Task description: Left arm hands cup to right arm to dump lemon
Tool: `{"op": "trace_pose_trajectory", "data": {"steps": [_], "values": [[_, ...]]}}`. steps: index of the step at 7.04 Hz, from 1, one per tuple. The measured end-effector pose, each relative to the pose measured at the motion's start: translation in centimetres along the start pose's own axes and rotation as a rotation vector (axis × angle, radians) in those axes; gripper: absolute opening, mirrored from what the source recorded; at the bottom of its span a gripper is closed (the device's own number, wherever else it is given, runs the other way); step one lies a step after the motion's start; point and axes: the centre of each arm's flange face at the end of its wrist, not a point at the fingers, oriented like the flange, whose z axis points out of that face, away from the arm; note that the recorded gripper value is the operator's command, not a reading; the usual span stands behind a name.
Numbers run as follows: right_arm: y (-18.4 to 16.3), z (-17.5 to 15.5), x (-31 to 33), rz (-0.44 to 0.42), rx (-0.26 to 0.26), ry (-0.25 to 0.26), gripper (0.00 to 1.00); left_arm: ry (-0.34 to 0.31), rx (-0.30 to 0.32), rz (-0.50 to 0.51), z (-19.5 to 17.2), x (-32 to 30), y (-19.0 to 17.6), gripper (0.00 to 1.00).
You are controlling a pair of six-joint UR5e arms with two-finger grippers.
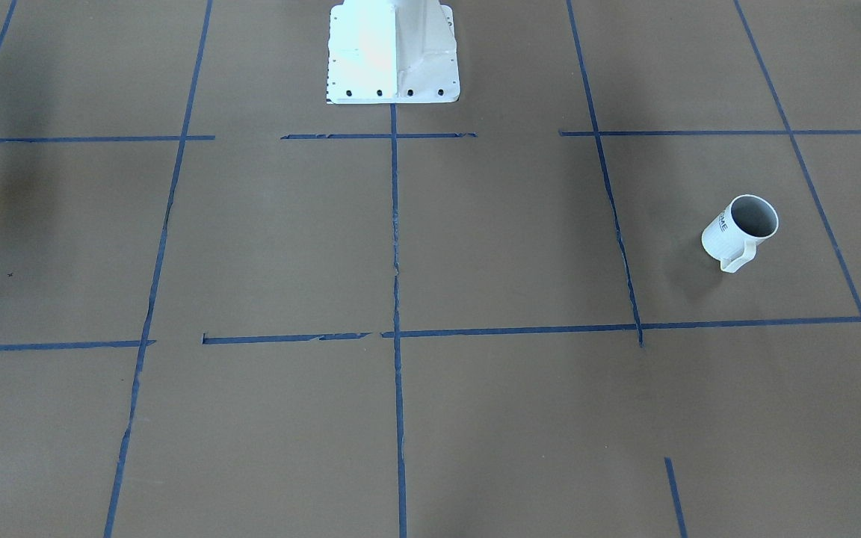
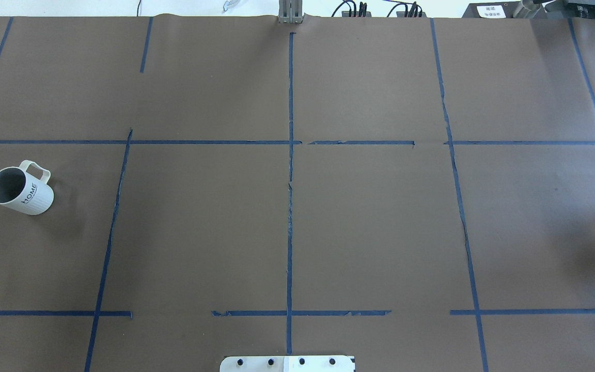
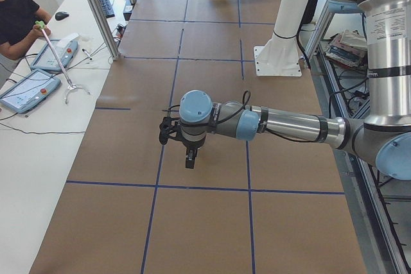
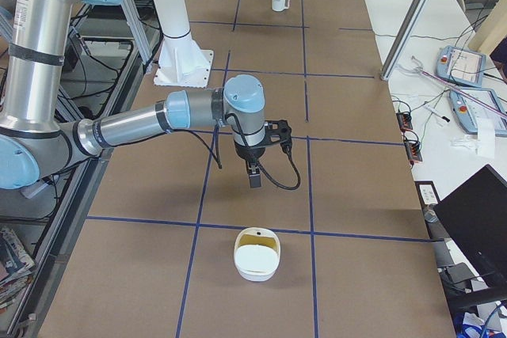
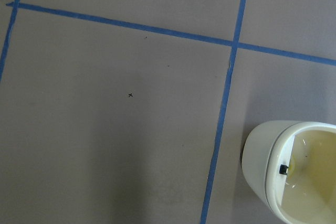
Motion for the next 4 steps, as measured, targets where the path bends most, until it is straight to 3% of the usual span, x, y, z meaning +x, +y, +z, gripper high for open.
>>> {"op": "trace_pose_trajectory", "data": {"steps": [2, 4], "values": [[0.4, 1.2, 1.1, 0.009, -0.039, -0.010, 1.00, -0.007, -0.061, 0.021, -1.2, -0.3, 1.4, 1.00], [1.1, 2.7, 1.4, 0.014, -0.078, -0.019, 1.00, -0.032, -0.073, 0.012, -2.7, -0.1, 2.1, 1.00]]}}
